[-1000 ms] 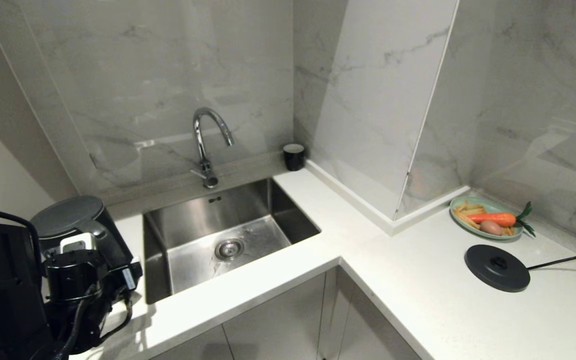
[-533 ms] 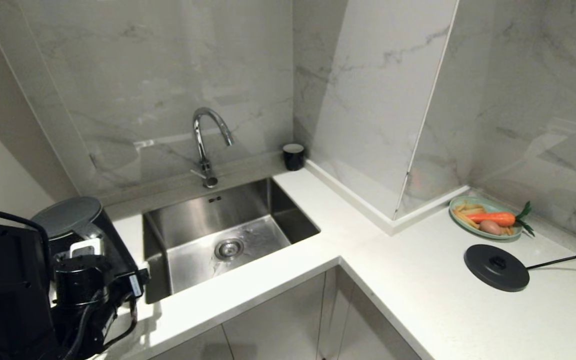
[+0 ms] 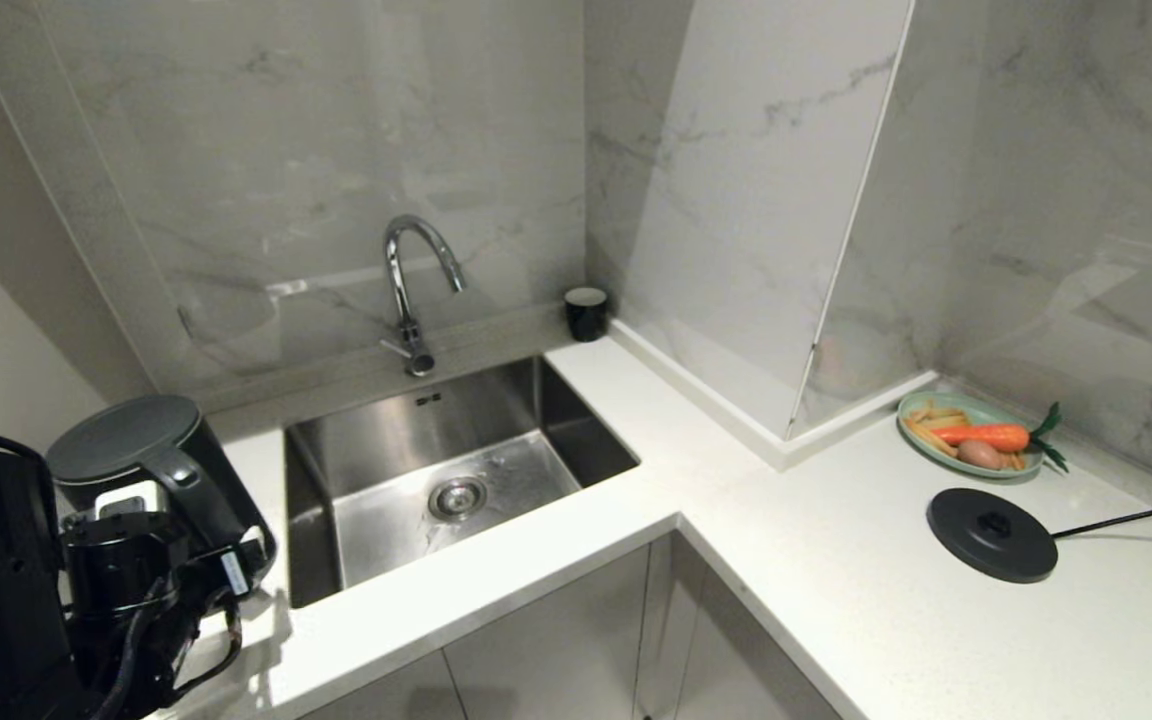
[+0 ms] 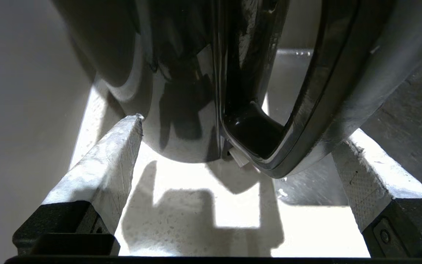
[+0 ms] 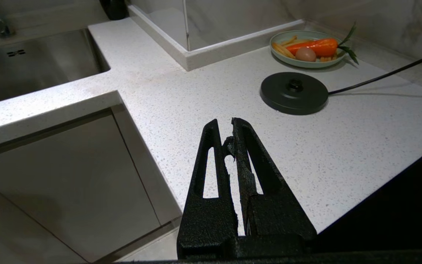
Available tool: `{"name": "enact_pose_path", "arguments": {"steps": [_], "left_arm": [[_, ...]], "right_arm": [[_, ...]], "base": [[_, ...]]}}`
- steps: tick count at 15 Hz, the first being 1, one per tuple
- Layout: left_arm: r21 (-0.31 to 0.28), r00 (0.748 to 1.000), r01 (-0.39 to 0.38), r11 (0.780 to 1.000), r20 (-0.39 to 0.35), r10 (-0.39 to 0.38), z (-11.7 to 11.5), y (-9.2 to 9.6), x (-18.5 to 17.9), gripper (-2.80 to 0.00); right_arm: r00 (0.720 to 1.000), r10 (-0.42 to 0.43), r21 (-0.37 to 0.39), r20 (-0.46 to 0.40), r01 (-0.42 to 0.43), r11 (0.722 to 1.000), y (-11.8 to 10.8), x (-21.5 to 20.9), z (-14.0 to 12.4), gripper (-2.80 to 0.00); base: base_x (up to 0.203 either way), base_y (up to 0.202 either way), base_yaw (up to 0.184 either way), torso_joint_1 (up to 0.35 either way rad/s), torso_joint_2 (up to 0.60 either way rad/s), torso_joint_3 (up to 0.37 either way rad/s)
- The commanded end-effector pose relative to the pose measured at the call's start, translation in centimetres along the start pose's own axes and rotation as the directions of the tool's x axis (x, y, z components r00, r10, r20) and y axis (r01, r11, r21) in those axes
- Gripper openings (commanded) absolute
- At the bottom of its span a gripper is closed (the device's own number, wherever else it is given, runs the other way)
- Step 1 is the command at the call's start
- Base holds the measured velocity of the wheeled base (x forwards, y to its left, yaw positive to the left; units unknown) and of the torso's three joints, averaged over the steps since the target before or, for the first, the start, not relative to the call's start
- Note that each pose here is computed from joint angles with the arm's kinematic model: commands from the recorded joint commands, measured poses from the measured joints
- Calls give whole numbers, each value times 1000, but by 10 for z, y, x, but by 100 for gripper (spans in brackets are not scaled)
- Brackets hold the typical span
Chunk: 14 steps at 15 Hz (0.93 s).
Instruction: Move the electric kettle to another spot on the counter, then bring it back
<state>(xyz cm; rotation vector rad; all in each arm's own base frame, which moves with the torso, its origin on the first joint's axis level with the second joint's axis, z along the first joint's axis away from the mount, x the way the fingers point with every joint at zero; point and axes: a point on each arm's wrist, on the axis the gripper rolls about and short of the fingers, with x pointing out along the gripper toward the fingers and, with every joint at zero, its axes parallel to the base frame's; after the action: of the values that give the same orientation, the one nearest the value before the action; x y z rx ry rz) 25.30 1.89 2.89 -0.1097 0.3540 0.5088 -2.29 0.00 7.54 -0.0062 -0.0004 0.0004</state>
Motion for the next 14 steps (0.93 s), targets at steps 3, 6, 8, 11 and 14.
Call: {"name": "enact_pose_path", "arguments": {"steps": [3, 6, 8, 11, 14], "left_arm": [[12, 998, 54, 998, -41, -54, -3, 11, -28, 0], [11, 991, 126, 992, -37, -126, 2, 13, -44, 0], [23, 987, 159, 987, -31, -159, 2, 7, -50, 0], [4, 986, 164, 986, 21, -164, 12, 9, -57, 0], [-16, 967, 230, 973, 117, -226, 36, 17, -89, 0]], "right_arm": [[1000, 0, -1, 0, 0, 1000, 0, 0, 0, -280], [1000, 0, 0, 0, 0, 1000, 0, 0, 0, -280], [1000, 0, -1, 0, 0, 1000, 0, 0, 0, -280], [1000, 0, -1, 0, 0, 1000, 0, 0, 0, -280], [1000, 0, -1, 0, 0, 1000, 0, 0, 0, -280]], "base": [[0, 0, 0, 0, 0, 0], [0, 0, 0, 0, 0, 0], [0, 0, 0, 0, 0, 0], [0, 0, 0, 0, 0, 0], [0, 0, 0, 0, 0, 0]]}}
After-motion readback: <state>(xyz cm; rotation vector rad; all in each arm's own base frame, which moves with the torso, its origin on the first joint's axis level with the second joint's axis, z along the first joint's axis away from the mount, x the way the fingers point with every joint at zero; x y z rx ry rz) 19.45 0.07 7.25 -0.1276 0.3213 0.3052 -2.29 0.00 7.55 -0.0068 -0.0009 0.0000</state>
